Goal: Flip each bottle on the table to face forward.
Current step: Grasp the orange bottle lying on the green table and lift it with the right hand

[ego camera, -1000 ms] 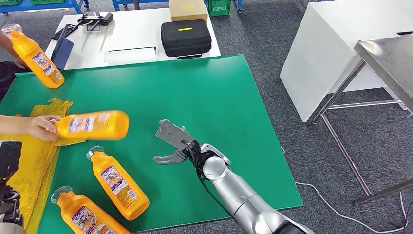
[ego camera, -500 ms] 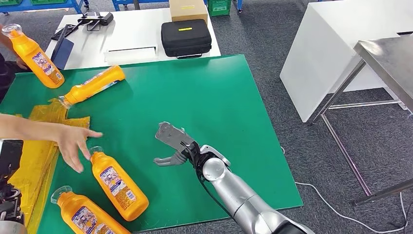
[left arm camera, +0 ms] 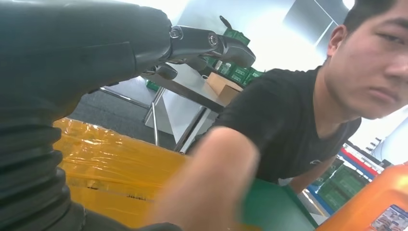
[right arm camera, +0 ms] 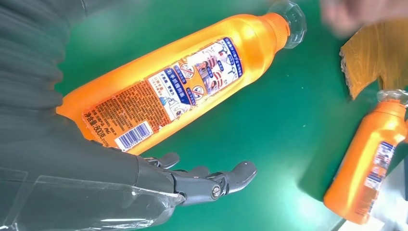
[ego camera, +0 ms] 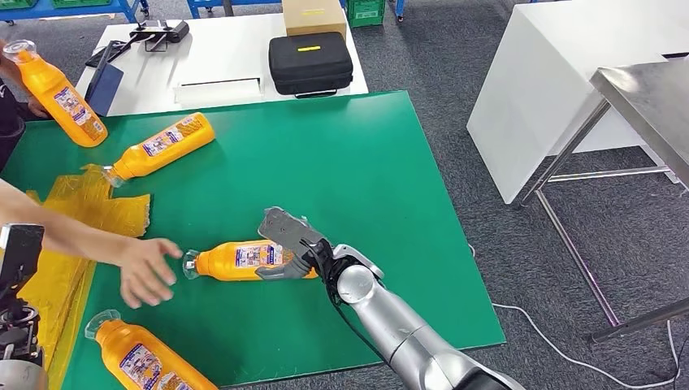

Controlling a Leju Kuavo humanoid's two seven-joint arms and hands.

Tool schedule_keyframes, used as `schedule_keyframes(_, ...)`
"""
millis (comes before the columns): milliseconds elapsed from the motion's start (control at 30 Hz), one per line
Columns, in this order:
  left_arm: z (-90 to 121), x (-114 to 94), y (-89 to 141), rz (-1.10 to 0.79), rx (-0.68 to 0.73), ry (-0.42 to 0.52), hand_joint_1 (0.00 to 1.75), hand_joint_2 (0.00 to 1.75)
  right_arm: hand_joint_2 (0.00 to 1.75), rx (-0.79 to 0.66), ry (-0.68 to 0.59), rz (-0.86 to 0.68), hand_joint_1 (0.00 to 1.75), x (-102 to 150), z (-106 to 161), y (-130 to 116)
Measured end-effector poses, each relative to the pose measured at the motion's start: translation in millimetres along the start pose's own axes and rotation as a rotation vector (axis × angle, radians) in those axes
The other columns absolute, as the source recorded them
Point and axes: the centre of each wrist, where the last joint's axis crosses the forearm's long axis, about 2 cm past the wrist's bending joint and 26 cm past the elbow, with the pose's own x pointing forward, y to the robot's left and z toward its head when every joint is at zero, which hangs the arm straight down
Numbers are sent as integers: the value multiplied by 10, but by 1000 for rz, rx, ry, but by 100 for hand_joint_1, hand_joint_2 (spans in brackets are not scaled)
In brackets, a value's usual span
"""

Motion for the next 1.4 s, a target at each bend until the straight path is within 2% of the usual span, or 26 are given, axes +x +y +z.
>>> schedule_keyframes(700,-18,28,-16,4,-2,-12,0,175,175,-1,5,4,0,-19,4,0)
schedule_keyframes(1000,-1,38,-29,11,-2,-7,0,175,175,-7,14,63,0,-19,8,25)
schedule_keyframes(1100,22,21,-29,18,4,7,0,175,175,-33,-22,103,0,9,25,41)
schedule_keyframes(1233,121,-71,-11,28,12,44,0,175,175,-33,-100,223,0,174,117,125)
schedule_keyframes(1400,202,-165,22,19,10,61,0,175,175,-13,-86,355,0,264,195,249)
